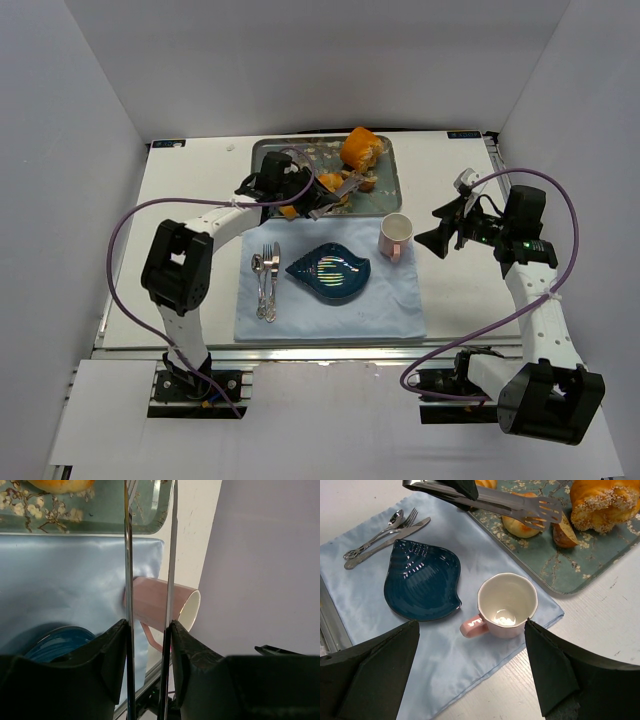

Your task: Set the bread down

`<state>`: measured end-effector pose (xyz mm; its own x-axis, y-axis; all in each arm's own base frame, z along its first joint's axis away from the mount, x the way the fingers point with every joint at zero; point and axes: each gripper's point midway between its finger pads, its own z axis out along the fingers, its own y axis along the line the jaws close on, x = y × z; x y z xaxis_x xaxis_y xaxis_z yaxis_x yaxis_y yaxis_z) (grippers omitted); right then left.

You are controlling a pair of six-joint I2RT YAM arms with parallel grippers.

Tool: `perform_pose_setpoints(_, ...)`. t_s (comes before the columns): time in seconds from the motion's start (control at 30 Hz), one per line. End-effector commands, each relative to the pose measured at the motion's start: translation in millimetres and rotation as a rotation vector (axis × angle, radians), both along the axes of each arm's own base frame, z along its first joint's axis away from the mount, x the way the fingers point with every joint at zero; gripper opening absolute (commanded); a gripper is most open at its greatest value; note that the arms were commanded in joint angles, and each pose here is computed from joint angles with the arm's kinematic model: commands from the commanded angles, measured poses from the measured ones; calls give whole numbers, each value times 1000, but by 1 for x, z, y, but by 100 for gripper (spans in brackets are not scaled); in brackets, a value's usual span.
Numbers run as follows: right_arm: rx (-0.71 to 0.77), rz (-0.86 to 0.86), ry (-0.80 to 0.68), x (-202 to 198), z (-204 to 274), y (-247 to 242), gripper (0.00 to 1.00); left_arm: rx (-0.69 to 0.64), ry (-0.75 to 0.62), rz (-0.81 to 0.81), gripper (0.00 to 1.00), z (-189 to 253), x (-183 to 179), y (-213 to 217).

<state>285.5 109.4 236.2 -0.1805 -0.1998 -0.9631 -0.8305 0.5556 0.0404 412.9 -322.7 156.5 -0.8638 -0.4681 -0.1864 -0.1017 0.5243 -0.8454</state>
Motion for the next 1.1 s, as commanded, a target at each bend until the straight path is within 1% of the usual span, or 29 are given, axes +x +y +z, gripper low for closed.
perform_pose_setpoints(0.0,15,15,-32,0,7,1,89,-46,-45,-3,48,25,8,-8)
perform_pose_setpoints(0.17,16,13,-31,-1,6,0,90,-45,-23,0,50,15,12,-11)
perform_pose_setpoints(0.63,24,13,-21,-7,-1,-1,89,-67,-7,8,51,13,25,-18)
perform_pose_setpoints(1.0,34,18,-13,-11,-4,0,89,-71,36,6,51,-2,21,-19)
perform_pose_setpoints(1.07,34,19,-17,-12,-3,0,90,-75,41,2,50,-5,21,-20)
